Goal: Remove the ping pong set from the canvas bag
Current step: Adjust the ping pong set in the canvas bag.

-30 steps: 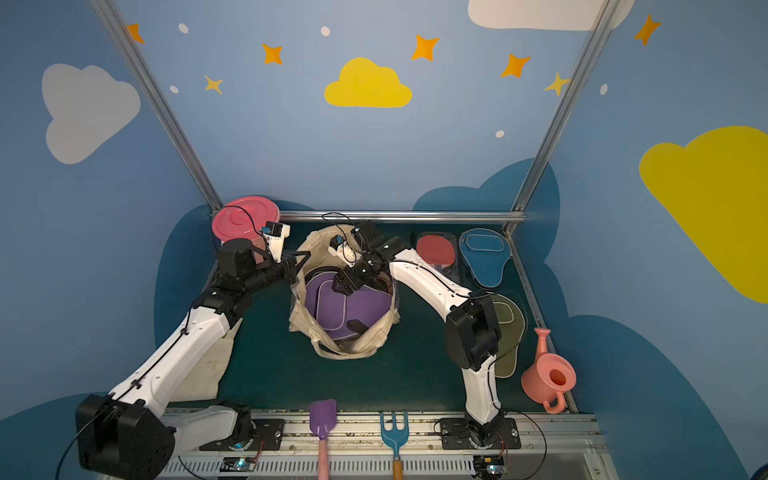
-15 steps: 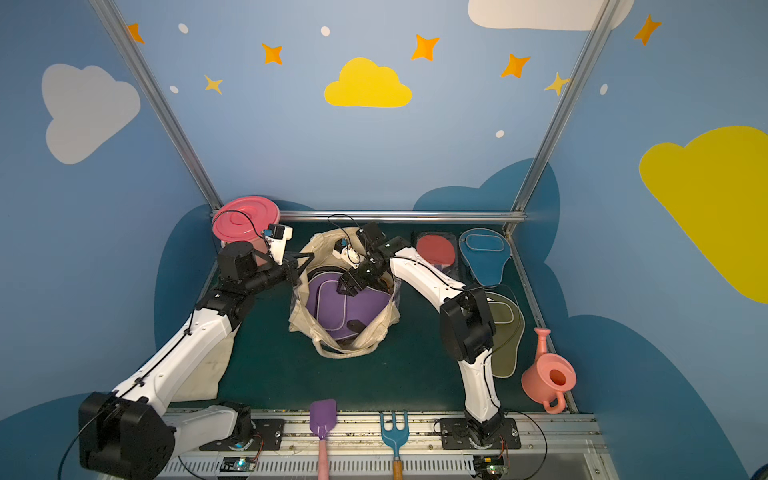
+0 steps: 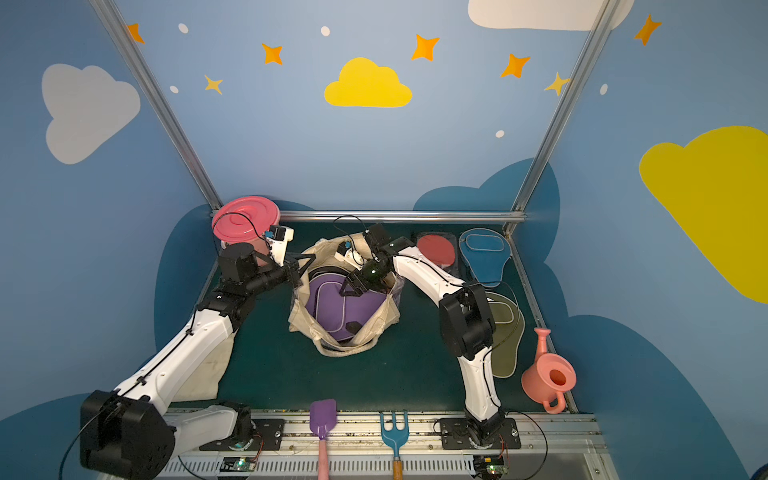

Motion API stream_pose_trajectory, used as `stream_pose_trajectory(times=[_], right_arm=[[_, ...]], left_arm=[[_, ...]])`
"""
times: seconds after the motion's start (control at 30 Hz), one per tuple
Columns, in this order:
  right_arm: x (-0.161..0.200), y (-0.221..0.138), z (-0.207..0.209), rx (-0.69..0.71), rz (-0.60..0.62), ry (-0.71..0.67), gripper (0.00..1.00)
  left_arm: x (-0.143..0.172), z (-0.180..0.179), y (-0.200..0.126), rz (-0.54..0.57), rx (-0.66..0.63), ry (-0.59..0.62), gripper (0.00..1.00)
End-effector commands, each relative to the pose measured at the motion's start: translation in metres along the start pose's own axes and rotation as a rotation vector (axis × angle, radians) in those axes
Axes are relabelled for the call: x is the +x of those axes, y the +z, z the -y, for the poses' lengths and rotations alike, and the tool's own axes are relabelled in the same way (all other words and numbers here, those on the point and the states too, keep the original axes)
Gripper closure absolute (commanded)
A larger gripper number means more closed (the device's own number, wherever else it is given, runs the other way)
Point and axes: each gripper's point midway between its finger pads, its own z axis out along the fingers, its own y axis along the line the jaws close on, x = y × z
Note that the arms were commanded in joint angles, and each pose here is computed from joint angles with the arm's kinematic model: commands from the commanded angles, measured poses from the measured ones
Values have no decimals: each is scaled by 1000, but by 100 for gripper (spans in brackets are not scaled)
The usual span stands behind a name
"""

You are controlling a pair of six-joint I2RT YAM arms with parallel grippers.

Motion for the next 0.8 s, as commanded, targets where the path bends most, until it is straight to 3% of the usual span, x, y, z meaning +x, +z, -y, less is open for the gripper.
stream_pose_trajectory(times=[0.0, 0.33, 0.57, 0.77], right_arm=[[32, 13, -2, -99, -80, 92, 48], [26, -3, -11, -83, -76, 69, 98], [1, -43, -25, 68, -54, -21, 100], [-31, -94, -33, 247, 70, -80, 100]], left_arm=[[-30, 20, -11, 105, 62, 76, 96], [-28, 20, -12, 102, 54, 73, 96], [-28, 13, -13, 93, 15, 61, 96], [-28, 7, -11, 79, -16, 45, 96]])
